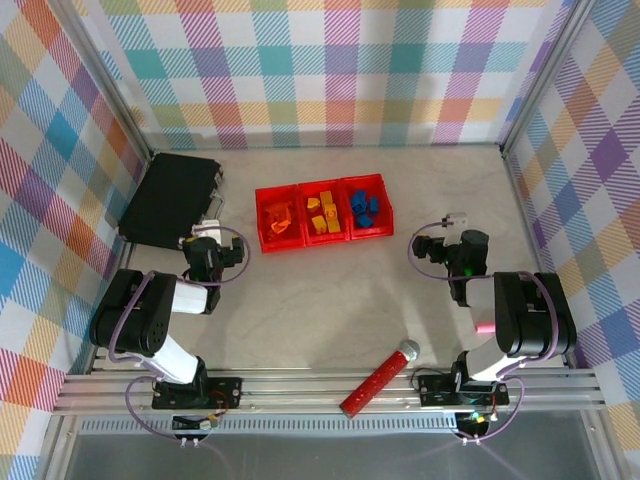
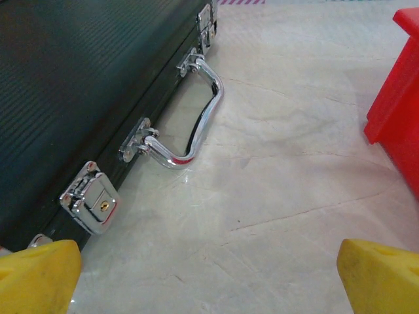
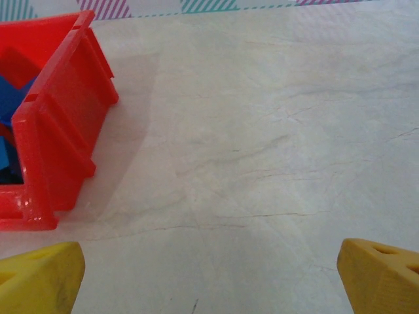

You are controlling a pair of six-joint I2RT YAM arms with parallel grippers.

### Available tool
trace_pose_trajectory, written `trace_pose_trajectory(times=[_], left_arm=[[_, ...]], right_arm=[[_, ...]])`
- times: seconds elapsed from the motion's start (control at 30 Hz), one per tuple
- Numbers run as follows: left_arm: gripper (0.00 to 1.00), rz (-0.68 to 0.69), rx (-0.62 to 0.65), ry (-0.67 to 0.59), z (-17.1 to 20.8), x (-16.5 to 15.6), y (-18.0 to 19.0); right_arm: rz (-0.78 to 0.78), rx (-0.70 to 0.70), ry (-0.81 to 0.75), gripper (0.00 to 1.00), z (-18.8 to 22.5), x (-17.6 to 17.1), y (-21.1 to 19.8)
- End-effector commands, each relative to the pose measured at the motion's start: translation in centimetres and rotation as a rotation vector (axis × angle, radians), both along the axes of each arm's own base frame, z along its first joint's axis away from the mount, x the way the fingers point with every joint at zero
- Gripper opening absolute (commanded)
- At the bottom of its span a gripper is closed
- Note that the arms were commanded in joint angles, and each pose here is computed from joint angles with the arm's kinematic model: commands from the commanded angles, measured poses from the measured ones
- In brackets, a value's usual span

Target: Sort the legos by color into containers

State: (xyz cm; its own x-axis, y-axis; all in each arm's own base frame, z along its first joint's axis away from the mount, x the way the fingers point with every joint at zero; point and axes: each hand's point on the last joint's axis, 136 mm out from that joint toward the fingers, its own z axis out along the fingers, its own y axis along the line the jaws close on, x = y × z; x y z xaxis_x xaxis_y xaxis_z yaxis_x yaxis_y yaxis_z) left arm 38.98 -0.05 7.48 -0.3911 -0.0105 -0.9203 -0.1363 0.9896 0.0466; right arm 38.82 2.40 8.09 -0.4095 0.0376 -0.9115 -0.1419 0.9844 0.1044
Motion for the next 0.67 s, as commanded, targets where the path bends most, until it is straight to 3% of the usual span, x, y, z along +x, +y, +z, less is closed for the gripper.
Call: trace_pose_trajectory(times=[0.0, 0.63], left_arm=[[1.00, -0.016, -0.060, -0.032, 0.86, 0.89, -0.41], [1.00, -0.010, -0.061, -0.030, 0.88, 0.82, -0.33]], right_arm=[[-0.031, 0.007, -0.032, 0.99, 1.08, 0.84, -0.21], [-0.012, 0.003, -0.025, 0.99, 1.02, 0.89, 0.11]])
